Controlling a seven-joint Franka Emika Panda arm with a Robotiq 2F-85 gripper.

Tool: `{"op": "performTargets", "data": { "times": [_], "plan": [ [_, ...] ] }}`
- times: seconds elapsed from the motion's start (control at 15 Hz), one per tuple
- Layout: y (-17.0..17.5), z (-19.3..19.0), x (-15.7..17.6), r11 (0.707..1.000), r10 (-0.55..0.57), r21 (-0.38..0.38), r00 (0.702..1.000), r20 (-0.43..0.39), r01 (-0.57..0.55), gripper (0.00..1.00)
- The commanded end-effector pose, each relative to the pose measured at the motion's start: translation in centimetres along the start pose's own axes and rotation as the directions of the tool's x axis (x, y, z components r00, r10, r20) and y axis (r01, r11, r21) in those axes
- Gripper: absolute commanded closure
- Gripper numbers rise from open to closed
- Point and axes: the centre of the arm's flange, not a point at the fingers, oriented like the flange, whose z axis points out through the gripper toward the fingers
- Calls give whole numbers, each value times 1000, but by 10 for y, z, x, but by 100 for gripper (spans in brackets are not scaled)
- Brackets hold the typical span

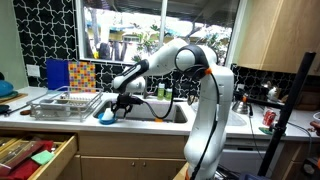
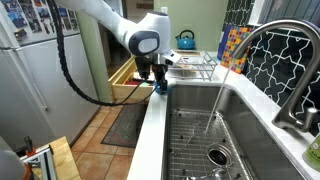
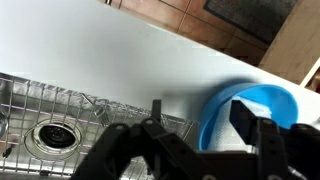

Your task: Put the dish washing sponge in the soap bowl, draw some water in the bowl from the opened tap, place the bowl back at the edge of the sink then close the tap

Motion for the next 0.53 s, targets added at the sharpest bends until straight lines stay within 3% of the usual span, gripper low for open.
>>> {"op": "performTargets", "data": {
  "times": [0.0,0.07,0.27,0.33,0.47],
  "plan": [
    [-2,-12,-4,997,15,74,1000,-27,-13,1],
    [-4,-13,-2,996,26,88,999,-28,-23,1],
    [-6,-4,0,993,50,104,999,-14,-49,14],
    [-6,0,0,993,57,104,998,-10,-56,26],
    [-6,6,1,991,67,114,998,-9,-65,28]
  ]
}}
